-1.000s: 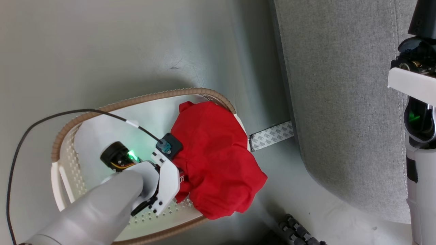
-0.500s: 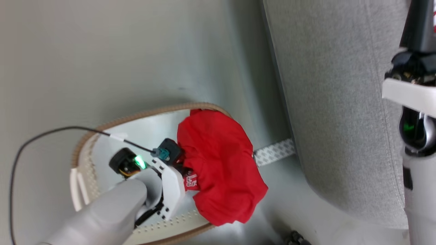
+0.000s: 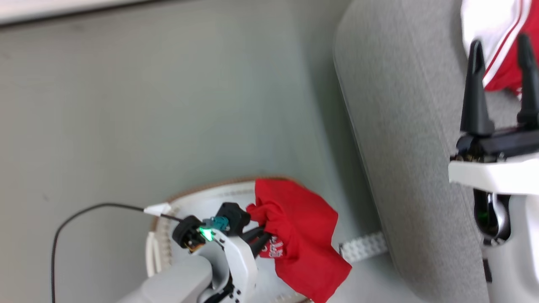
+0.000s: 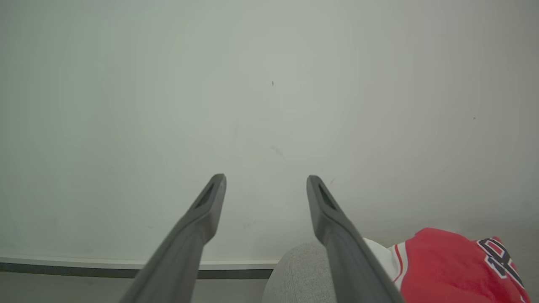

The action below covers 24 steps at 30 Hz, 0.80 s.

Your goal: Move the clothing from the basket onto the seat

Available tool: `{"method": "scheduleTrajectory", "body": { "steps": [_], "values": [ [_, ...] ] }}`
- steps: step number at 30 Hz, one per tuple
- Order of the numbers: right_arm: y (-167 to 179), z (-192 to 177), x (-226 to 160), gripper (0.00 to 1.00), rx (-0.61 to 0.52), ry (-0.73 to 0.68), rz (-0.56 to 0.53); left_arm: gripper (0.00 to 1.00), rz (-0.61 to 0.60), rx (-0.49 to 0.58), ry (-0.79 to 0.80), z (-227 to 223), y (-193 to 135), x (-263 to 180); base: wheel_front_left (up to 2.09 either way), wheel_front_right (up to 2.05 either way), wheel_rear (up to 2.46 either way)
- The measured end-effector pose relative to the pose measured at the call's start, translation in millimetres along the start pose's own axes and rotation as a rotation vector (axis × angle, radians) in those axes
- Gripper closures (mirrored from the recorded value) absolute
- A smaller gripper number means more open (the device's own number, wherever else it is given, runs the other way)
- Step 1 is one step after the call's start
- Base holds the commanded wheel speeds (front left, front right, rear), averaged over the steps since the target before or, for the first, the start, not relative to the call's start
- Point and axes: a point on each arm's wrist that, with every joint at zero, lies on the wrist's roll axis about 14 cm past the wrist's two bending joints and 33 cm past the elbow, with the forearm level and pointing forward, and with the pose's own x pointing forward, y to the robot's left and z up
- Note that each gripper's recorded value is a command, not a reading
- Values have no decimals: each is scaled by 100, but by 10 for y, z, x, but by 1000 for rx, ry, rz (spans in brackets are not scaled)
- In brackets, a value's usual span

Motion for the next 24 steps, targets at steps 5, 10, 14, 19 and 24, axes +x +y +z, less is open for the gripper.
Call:
{"method": "scheduleTrajectory", "body": {
  "steps": [5, 10, 14, 19, 24],
  "values": [
    [71, 195, -191, 0, 22, -11, 13, 100, 41, 36, -88, 342, -142, -228, 0, 0, 0],
    [160, 392, -369, 0, 52, -28, 40, 100, 105, 72, -181, 689, -223, -487, 0, 0, 0],
    [223, 526, -507, 0, 72, -42, 63, 100, 160, 103, -286, 1041, -295, -713, 0, 0, 0],
    [311, 609, -681, 0, 109, -46, 87, 100, 220, 173, -426, 1480, -406, -1037, 0, 0, 0],
    [429, 611, -849, 0, 146, -34, 116, 100, 271, 229, -526, 1765, -527, -1352, 0, 0, 0]
  ]
}}
